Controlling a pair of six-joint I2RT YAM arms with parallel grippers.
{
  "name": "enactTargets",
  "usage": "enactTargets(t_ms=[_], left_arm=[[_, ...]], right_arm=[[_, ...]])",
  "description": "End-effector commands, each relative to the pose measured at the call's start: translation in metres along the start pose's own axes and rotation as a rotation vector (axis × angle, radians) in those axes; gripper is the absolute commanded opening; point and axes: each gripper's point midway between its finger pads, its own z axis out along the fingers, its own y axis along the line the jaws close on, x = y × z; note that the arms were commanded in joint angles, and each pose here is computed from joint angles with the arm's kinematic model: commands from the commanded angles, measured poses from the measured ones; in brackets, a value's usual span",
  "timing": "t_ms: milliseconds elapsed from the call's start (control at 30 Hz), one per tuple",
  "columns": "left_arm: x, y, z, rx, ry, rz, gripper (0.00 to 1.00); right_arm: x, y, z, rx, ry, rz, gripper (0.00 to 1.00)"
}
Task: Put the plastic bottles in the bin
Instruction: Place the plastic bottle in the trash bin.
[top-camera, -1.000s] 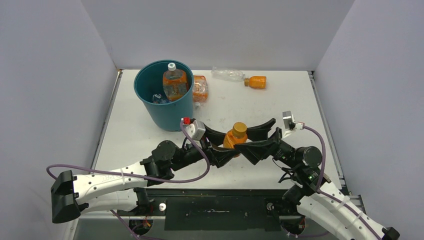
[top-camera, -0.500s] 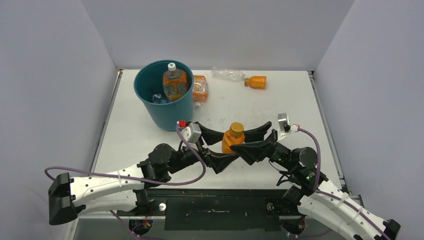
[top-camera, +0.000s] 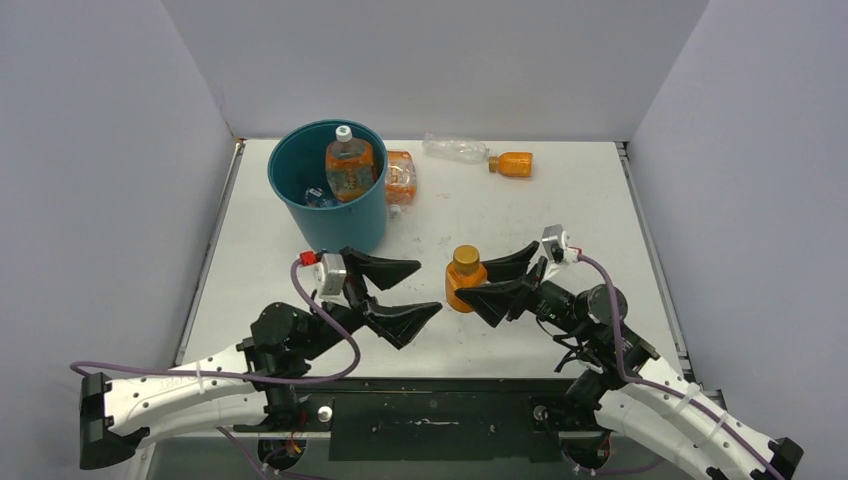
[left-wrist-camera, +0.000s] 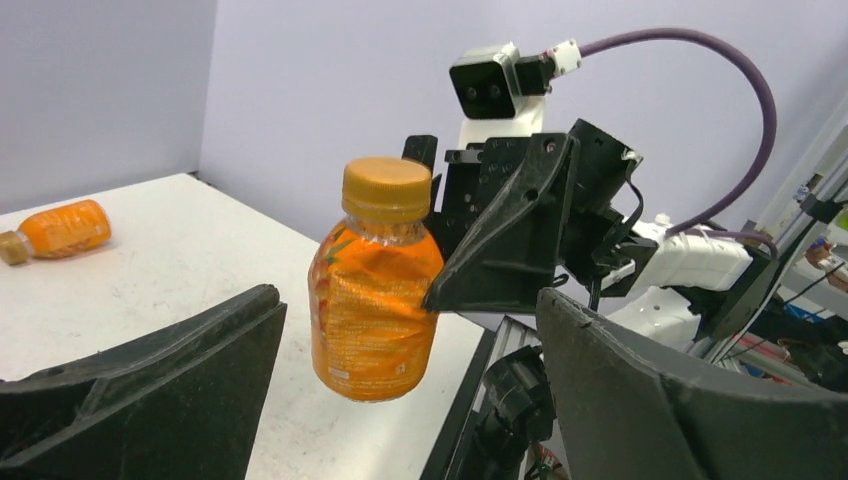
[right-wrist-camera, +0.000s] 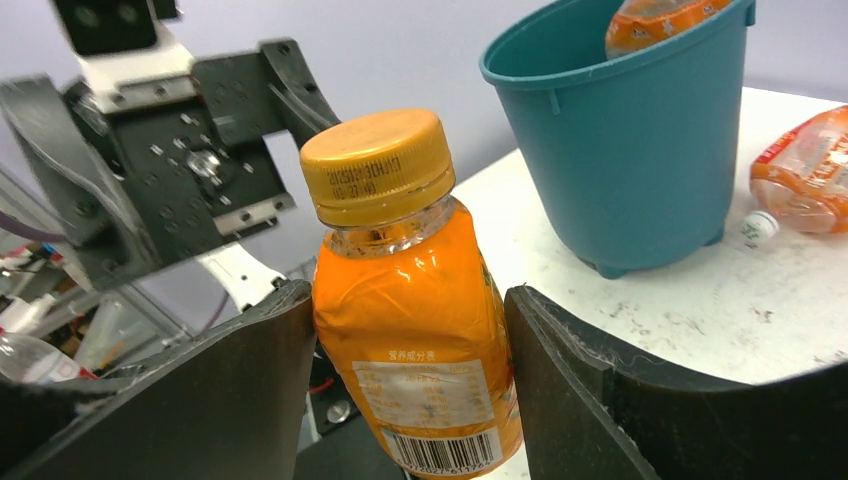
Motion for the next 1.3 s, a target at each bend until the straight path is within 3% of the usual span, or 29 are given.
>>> enactTargets(t_ms=[0,200,367,700,833,967,1000,1067,1167,1200,1267], left_arm=[[-0.054,-0.003,0.012,-0.063,-0.071,0.002,0.96],[-0.037,0.006,0.047,-0.199,0.181,-0.003,0.96],[-0.007,0.009,0.058,-0.202,0.271,-0.017,1.0],[0.019,0.023,0.07,-0.264,0.345,-0.014,0.73],[0.023,0.025,0.073,-0.264,0.363,-0.01,0.56],[0.022,0.025,0.074,-0.26,0.351,-0.011,0.29],[0.02,0.026,0.074,-0.26,0.339,-0.007,0.21],[0.013,0.028,0.073,-0.272,0.318,0.009,0.02],[-0.007,0.034,0.072,-0.298,0.272,0.047,0.0],[-0.017,0.035,0.071,-0.306,0.251,0.064,0.0],[-0.04,0.042,0.065,-0.343,0.214,0.112,0.0]], right_arm=[[-0.004,-0.004,0.003,0.022,0.053,-0.134,0.05],[-0.003,-0.006,0.001,0.037,0.061,-0.155,0.05],[-0.003,-0.005,0.001,0.032,0.054,-0.146,0.05],[-0.007,0.0,0.0,0.011,0.033,-0.142,0.05],[-0.007,0.0,0.0,0.015,0.037,-0.147,0.05],[-0.006,-0.001,0.0,0.016,0.039,-0.141,0.06],[-0.005,0.0,0.0,0.016,0.041,-0.139,0.11],[-0.005,0.0,0.0,0.018,0.048,-0.131,0.44],[-0.008,0.003,-0.001,0.018,0.056,-0.121,0.9],[-0.01,0.004,-0.002,0.021,0.058,-0.118,0.95],[-0.015,0.009,-0.006,0.019,0.057,-0.115,0.9]])
